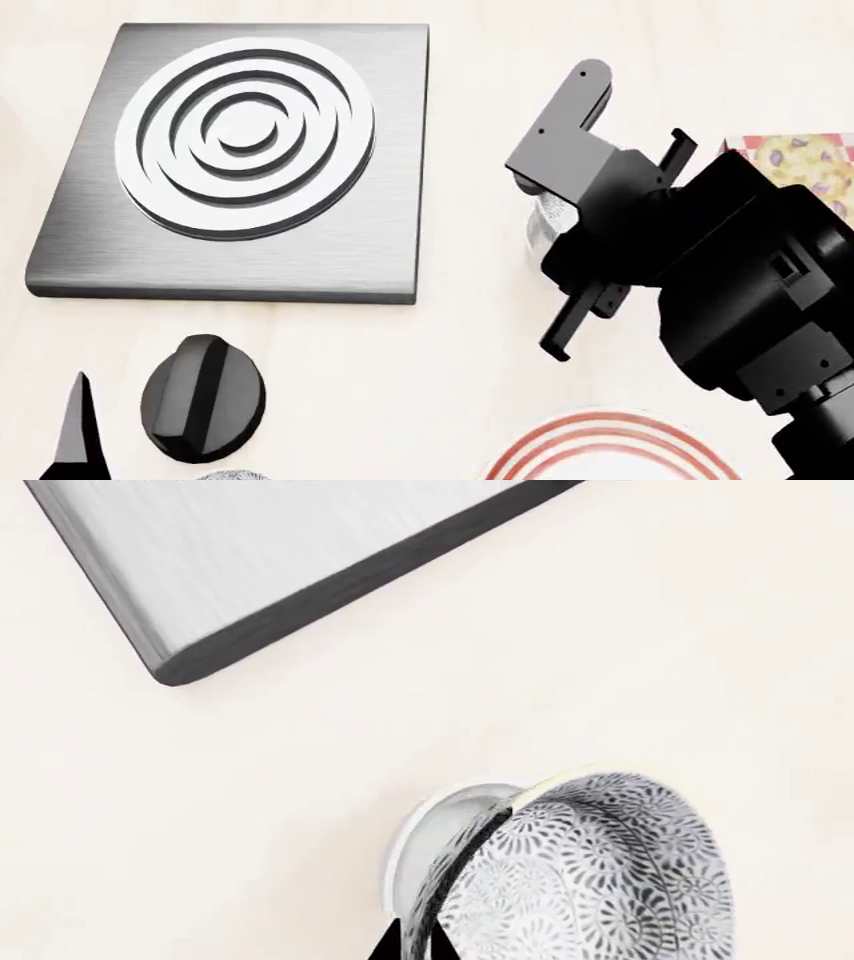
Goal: Pick the akita bowl on the ramekin and place it on the plate.
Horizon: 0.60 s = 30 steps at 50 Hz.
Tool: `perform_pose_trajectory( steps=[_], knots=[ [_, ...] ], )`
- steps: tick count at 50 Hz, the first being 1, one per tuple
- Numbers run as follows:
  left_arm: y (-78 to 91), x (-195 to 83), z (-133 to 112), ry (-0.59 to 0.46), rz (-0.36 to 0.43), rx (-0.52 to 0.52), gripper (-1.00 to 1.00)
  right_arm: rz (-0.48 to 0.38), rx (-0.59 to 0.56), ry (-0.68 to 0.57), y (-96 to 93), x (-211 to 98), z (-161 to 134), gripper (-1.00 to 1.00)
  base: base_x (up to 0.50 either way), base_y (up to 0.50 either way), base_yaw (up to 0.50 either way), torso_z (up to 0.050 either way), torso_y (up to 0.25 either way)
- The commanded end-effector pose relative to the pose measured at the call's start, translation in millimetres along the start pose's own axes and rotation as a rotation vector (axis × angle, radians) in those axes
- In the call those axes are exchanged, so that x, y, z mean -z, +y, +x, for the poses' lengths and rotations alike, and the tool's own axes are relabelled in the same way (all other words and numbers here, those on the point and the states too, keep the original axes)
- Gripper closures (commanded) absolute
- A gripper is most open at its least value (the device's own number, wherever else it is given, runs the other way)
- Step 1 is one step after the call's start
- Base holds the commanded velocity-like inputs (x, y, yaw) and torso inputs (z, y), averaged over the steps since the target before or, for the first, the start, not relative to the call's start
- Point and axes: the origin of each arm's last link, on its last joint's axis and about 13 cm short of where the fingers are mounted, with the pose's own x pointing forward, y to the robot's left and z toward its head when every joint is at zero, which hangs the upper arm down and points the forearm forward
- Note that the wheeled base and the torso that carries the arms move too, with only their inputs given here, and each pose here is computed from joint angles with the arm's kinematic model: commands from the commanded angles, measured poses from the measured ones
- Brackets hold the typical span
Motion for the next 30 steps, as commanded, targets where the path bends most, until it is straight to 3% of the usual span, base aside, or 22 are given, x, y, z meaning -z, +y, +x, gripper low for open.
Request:
perform_pose_trajectory(
  steps=[1,14,22,30],
  knots=[
    [-0.1,0.2,-0.1,0.001,-0.006,0.002,-1.0,-0.028,0.029,0.027,-12.0,-4.8,-20.6,1.0,0.0,0.0,0.0,0.0,0.0],
    [-0.1,1.7,-0.7,0.006,-0.022,0.009,-1.0,-0.073,0.076,0.019,-18.9,-17.4,-42.5,1.0,0.0,0.0,0.0,0.0,0.0],
    [-0.1,1.0,-0.8,0.002,-0.02,0.007,-1.0,-0.13,0.1,0.038,-24.0,-27.6,-72.0,1.0,0.0,0.0,0.0,0.0,0.0],
    [-0.9,0.9,-1.3,0.001,-0.015,0.009,-1.0,-0.231,0.033,0.009,-8.7,-40.8,-103.3,1.0,0.0,0.0,0.0,0.0,0.0]
  ],
)
